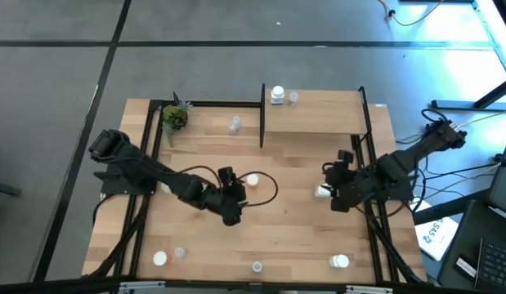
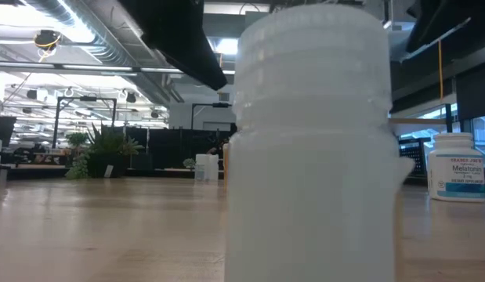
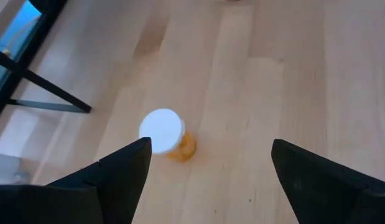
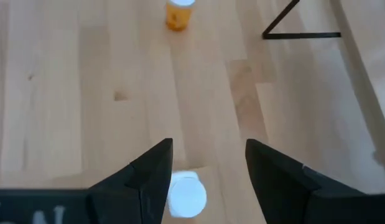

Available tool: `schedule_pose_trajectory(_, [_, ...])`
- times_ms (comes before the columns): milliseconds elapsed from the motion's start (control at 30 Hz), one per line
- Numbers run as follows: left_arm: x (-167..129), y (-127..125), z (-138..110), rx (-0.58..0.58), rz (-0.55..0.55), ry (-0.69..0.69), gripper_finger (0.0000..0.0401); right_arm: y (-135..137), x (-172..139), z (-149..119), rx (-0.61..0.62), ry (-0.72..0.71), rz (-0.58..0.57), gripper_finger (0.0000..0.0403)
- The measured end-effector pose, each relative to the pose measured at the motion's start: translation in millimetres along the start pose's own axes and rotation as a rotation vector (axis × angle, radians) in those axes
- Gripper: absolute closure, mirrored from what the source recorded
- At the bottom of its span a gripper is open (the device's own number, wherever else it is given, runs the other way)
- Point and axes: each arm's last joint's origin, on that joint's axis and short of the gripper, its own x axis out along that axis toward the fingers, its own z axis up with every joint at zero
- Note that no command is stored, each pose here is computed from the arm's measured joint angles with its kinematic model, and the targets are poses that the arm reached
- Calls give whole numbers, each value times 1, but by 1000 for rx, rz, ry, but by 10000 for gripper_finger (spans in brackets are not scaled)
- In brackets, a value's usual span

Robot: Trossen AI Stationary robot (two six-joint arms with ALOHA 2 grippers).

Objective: Pick and place medicine bottles onto shelf by color
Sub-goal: Put the right orange pill bottle on the shelf

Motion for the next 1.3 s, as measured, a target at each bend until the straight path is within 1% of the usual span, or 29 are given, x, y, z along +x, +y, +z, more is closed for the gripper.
schedule_pose_trajectory(133, [5, 8, 2, 13, -12, 16, 74, -2, -2, -1, -25, -2, 10, 199])
schedule_pose_trajectory(333, [12, 17, 4, 41, -92, 55, 74, 0, -1, 0, -49, 2, 7, 199])
schedule_pose_trajectory(667, [23, 34, 8, -2, -123, 86, 74, 0, -1, -1, -46, 10, 19, 199])
schedule_pose_trajectory(767, [24, 37, 8, -7, -119, 88, 74, 2, -1, -3, -46, 70, 105, 199])
schedule_pose_trajectory(867, [25, 39, 8, 11, -117, 88, 74, 5, -1, -4, -16, 124, 188, 199])
schedule_pose_trajectory(1033, [25, 38, 8, 40, -119, 86, 74, 5, -2, -8, 17, 208, 250, 199])
schedule_pose_trajectory(1100, [25, 38, 8, 40, -120, 86, 74, 4, -2, -11, 35, 244, 253, 198])
schedule_pose_trajectory(1233, [25, 38, 8, 72, -124, 85, 74, 0, -3, -17, 86, 315, 201, 198])
schedule_pose_trajectory(1300, [25, 37, 8, 105, -164, 88, 74, -2, -4, -19, 93, 340, 181, 198])
